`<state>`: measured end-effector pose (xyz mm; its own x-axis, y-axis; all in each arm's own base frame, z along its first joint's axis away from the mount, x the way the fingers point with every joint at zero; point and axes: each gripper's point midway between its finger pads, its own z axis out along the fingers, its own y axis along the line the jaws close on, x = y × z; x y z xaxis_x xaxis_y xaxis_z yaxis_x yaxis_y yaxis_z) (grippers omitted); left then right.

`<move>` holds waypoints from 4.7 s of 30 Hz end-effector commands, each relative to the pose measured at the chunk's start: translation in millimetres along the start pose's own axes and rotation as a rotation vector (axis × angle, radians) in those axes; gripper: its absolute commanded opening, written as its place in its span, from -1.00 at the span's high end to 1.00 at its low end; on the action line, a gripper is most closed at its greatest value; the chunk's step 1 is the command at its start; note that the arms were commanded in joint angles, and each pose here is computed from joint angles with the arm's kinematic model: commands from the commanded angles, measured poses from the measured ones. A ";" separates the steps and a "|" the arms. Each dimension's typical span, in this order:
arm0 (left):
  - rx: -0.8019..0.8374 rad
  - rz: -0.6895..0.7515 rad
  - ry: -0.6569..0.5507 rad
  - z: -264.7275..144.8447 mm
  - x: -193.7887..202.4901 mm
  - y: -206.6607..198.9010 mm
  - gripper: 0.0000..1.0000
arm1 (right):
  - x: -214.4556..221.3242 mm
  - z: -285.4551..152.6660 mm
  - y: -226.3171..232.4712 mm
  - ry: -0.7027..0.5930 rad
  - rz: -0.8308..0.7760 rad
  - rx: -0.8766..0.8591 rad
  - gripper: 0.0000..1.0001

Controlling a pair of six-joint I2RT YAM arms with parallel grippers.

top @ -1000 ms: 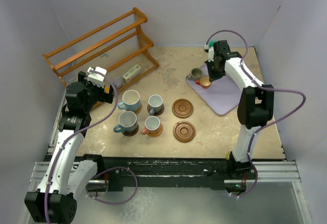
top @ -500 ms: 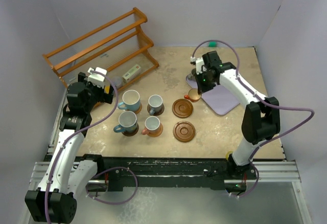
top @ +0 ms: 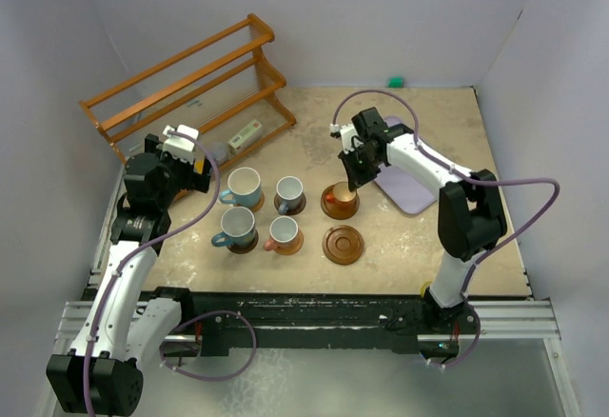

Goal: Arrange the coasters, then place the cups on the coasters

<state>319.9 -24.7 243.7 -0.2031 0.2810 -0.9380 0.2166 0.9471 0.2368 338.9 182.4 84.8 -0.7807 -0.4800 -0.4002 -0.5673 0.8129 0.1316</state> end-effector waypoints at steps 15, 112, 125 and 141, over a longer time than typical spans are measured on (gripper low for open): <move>-0.015 0.022 -0.053 0.5 -11.6 5.2 -0.98 | -23.7 7.0 3.5 -0.037 -0.035 -0.038 1.00; 0.011 0.018 -0.090 -6.8 -21.4 0.3 -0.98 | -139.6 -40.9 -165.3 -0.300 0.163 0.381 -0.03; 0.016 0.019 -0.089 -6.7 -20.6 -0.5 -0.98 | -121.7 2.8 -178.7 -0.193 0.177 0.376 0.16; 0.025 0.013 -0.090 -6.8 -22.2 -2.0 -0.98 | -107.7 31.0 -180.8 -0.123 0.182 0.353 0.50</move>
<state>314.4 -30.1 254.3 -0.1612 0.2790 -0.9467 0.2387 0.9417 0.2369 526.2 98.6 61.9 -0.8216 -0.3031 -0.4828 -0.2939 0.9509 -0.0968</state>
